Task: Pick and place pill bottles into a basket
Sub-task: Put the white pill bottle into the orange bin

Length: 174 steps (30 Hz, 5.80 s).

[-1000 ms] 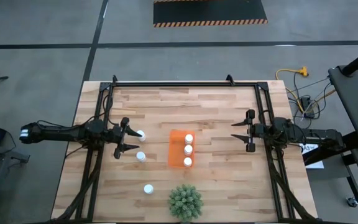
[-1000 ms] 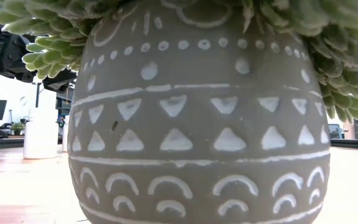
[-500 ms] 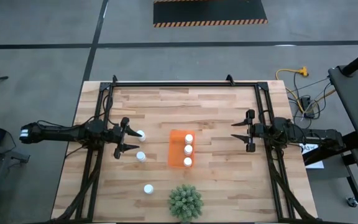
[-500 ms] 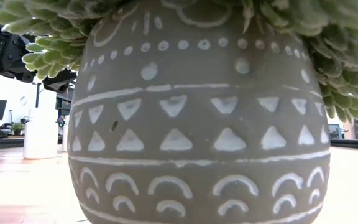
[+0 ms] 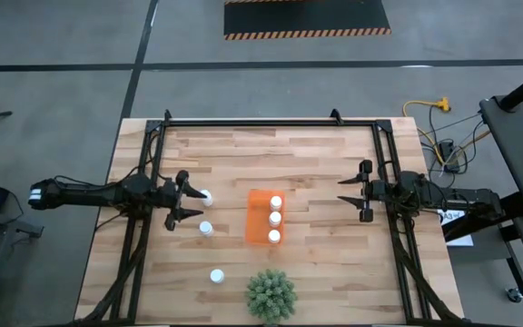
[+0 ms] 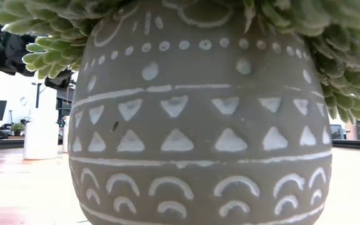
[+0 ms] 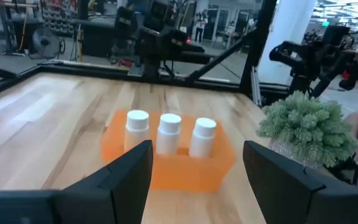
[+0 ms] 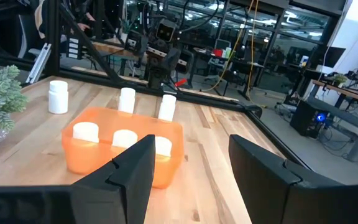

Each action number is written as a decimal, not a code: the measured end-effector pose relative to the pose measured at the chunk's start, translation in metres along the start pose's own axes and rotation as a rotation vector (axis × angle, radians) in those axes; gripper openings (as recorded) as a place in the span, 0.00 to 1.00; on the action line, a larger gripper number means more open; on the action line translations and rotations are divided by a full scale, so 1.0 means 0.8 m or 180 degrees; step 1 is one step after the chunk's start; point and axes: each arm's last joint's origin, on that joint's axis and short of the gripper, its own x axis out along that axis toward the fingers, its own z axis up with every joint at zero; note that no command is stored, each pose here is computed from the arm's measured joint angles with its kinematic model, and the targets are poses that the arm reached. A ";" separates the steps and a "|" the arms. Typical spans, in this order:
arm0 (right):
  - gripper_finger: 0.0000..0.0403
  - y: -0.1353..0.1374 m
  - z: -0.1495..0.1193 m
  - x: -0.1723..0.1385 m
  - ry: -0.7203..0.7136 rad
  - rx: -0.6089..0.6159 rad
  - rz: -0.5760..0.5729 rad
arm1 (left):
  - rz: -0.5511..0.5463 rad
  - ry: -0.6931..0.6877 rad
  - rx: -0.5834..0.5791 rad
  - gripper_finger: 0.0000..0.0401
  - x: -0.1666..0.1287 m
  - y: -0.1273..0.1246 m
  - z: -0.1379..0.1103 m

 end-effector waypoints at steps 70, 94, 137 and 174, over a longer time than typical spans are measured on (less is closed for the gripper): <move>0.48 0.000 0.000 0.000 0.0001 0.0001 0.0000 | -0.1766 -0.1819 0.0244 0.58 0.028 -0.047 0.158; 0.48 0.000 0.000 0.000 -0.0001 0.0001 0.0001 | -0.2073 -0.1499 0.1185 0.58 0.097 -0.121 0.231; 0.48 0.000 0.000 0.000 0.0003 0.0000 0.0001 | -0.1504 0.2006 0.1781 0.58 0.185 -0.190 0.228; 0.48 0.000 0.000 0.000 0.0000 0.0001 0.0001 | -0.1186 0.3755 0.1688 0.58 0.254 -0.246 0.076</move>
